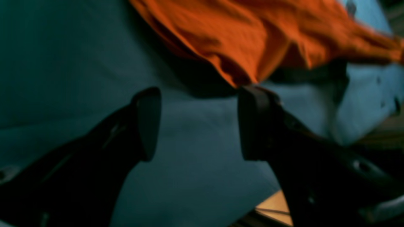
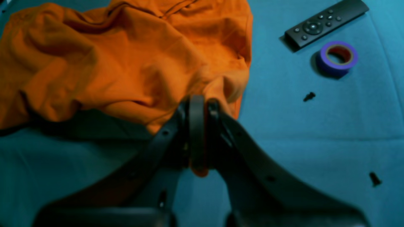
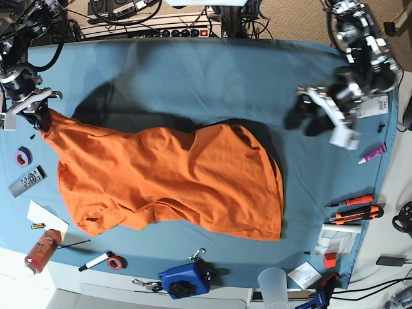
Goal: Layout the t-shirt on the table in an organized manner, then fold the t-shirt properly
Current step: 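Pull the shirt corner further with the right gripper to spread it, then grasp the opposite shirt edge with the left gripper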
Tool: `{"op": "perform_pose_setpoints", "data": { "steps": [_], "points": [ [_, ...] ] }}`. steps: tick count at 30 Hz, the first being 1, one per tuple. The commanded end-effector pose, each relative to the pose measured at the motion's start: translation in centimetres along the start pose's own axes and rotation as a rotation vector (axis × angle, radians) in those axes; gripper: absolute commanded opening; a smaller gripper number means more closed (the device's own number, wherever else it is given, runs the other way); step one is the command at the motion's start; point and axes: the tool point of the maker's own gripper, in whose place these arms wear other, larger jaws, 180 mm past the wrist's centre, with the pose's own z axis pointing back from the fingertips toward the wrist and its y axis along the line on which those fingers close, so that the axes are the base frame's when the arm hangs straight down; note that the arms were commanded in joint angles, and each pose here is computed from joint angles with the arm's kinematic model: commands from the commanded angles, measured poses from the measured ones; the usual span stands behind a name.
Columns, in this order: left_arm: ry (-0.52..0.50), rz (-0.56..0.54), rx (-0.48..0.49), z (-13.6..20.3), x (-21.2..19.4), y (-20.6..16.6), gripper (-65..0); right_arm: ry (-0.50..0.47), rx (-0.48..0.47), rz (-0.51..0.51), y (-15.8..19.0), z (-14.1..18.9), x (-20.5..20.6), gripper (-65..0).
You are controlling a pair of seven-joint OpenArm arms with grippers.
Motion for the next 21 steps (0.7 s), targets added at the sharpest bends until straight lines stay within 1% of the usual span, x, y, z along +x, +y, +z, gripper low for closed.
{"op": "perform_pose_setpoints", "data": {
  "steps": [1, 5, 9, 11, 14, 21],
  "points": [
    [-0.022, -0.018, -0.016, -0.4, 0.8, -0.9, -26.6, -0.047, -0.006, 0.029, -0.1, 0.4, 1.5, -65.0],
    [0.013, -0.028, 0.026, -2.7, 0.1, -1.8, -26.6, -0.038, -0.017, 0.034, -0.3, 0.4, 1.3, -65.0],
    [0.061, -0.027, -0.032, -4.6, -1.5, -3.6, -26.6, -0.039, -0.017, 0.034, -0.3, 0.4, 1.3, -65.0],
    [0.058, -0.019, -0.055, -5.3, -1.8, -4.1, -26.6, -0.038, -0.017, 0.034, -0.3, 0.4, 1.3, -65.0],
    [0.036, 0.023, -0.069, -6.6, -1.8, -4.5, -26.6, -0.039, -0.017, 0.034, -0.3, 0.4, 1.3, -65.0],
    [0.018, 0.079, -0.107, -9.5, -0.4, -4.9, -26.6, -0.038, -0.017, 0.034, -0.3, 0.4, 1.3, -65.0]
  ]
}}
